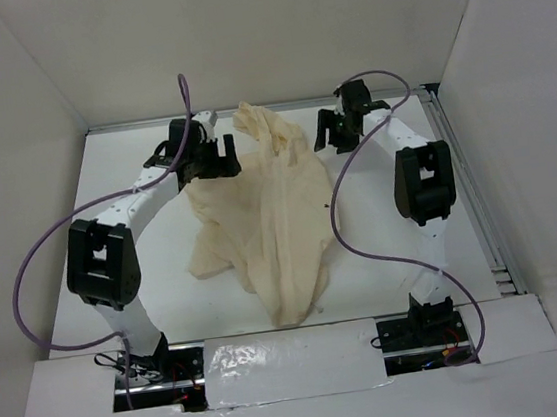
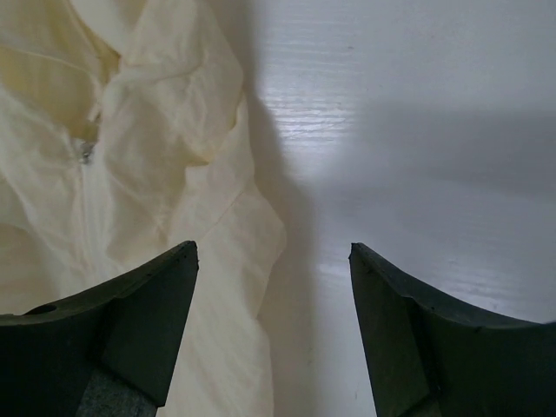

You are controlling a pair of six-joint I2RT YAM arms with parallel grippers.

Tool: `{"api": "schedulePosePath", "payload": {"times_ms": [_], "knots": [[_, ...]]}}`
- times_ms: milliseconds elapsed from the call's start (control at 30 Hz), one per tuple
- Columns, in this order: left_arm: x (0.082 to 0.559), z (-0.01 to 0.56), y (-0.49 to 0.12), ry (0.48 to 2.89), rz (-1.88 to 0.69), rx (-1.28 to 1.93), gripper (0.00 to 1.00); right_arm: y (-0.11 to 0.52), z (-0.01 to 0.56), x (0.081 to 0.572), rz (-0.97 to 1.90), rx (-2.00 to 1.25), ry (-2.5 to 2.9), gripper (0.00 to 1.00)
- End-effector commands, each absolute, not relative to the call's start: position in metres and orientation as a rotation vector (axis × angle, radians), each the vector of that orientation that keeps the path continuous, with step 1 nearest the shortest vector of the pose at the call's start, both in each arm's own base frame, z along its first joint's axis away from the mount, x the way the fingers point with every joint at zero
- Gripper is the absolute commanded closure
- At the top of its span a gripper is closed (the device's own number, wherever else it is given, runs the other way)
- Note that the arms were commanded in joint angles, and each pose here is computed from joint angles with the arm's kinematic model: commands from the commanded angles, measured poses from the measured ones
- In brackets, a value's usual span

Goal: Zip up the jacket

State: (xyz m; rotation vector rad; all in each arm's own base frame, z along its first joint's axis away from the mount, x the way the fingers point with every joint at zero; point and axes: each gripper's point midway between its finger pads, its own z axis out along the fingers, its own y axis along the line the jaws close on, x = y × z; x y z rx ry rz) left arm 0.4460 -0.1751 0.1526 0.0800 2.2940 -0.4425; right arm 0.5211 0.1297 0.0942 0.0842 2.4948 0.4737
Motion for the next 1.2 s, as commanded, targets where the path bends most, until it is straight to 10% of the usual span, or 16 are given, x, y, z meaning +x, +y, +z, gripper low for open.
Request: {"api": "schedulePosePath", "payload": {"times_ms": [0, 400, 533, 600, 633, 933, 1167], "knots": [[0.482, 0.160, -0.184, 2.149, -0.448, 0.425, 0.01, 0.133, 0.092, 0.525, 0.487, 0.063, 2.529, 0.23], [0.500, 0.078, -0.180, 2.266, -0.496, 0.609, 0.10, 0.165, 0.058, 0.530, 0.645, 0.077, 2.597, 0.28], [0.493, 0.073, -0.170, 2.310, -0.556, 0.556, 0.57, 0.178, 0.050, 0.522, 0.714, 0.058, 2.623, 0.50], [0.491, 0.075, -0.163, 2.321, -0.556, 0.530, 1.00, 0.183, 0.053, 0.520, 0.761, 0.038, 2.615, 0.68], [0.492, 0.078, -0.160, 2.324, -0.544, 0.507, 1.00, 0.187, 0.052, 0.514, 0.786, 0.022, 2.619, 1.00], [0.458, 0.267, -0.162, 1.884, -0.498, 0.484, 1.00, 0.153, 0.202, 0.497, 0.494, 0.164, 2.204, 1.00], [0.352, 0.448, -0.169, 1.438, -0.330, 0.498, 1.00, 0.104, 0.400, 0.396, 0.288, 0.313, 1.653, 1.00]]}}
